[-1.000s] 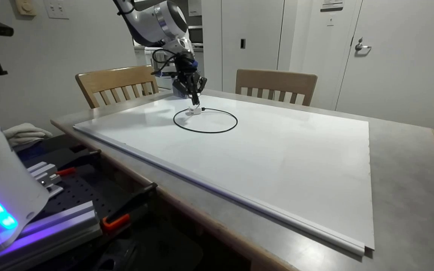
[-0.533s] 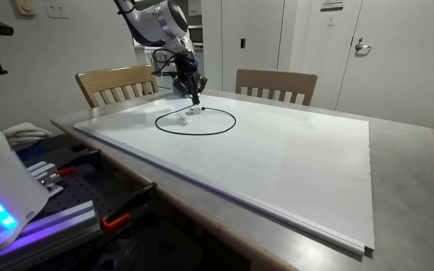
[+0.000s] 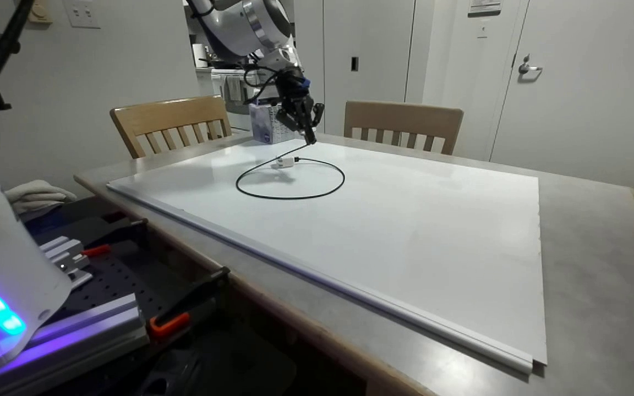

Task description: Put the charger in a circle

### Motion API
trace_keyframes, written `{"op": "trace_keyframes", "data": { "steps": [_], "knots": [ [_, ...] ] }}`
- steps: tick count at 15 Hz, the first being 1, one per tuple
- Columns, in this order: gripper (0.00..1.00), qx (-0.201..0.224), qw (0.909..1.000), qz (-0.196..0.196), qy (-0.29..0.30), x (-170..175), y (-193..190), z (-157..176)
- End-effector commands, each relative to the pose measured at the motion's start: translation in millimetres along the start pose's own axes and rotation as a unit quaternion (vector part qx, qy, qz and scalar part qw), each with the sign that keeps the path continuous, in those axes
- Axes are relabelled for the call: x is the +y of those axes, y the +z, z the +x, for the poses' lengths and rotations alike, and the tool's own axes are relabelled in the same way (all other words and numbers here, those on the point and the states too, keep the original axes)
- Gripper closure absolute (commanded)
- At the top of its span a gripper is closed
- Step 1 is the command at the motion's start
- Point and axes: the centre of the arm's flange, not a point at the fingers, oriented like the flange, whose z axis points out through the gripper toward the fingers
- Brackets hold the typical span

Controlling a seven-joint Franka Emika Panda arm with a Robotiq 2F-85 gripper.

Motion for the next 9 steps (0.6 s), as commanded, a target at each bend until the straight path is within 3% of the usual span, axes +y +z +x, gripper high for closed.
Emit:
{"op": "trace_keyframes", "data": {
  "steps": [1, 5, 9],
  "knots": [
    [0.98, -0.058, 0.9976, 0.003, -0.038, -51.0, 15.6, 25.4],
    [0.98, -0.129, 0.9836, 0.046, -0.117, -83.7, 32.7, 54.6],
    [0.98, -0.176, 0.9601, 0.078, -0.203, -94.1, 31.8, 63.3]
  ]
}}
